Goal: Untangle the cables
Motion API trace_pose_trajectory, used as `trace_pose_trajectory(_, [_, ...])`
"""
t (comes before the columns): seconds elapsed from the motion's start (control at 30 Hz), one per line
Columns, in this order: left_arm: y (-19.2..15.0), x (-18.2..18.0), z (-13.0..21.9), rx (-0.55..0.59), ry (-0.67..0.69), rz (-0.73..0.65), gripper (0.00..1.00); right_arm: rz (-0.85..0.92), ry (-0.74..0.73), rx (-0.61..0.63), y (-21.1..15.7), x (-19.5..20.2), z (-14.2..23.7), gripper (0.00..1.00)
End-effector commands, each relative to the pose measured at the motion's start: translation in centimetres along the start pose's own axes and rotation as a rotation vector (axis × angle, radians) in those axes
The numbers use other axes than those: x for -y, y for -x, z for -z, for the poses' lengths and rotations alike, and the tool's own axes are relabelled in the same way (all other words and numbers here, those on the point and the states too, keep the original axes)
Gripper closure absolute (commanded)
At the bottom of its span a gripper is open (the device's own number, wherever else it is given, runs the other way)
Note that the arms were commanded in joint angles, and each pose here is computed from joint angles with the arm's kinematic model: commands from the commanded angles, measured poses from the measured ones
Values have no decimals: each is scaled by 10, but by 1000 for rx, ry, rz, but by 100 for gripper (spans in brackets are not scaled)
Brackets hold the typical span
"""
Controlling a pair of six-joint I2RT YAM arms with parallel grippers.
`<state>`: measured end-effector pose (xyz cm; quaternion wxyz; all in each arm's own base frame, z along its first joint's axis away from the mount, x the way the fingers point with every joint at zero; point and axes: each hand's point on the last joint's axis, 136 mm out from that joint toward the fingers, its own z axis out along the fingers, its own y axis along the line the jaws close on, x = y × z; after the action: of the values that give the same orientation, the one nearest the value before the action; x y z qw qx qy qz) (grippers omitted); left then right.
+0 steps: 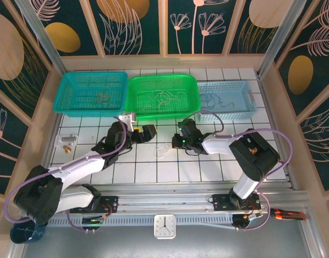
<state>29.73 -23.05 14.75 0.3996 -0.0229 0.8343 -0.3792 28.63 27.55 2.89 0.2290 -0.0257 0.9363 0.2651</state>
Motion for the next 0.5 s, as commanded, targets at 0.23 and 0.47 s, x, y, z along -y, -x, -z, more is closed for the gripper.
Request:
trace_pose_trajectory(0.23, [-6,3,3,12,-59,6,1,63,206,270,80,-74,93,100])
trace_pose_trajectory(0.47, [-6,11,2,11,-103,-4,5,62,259,321,97,-92,117,100])
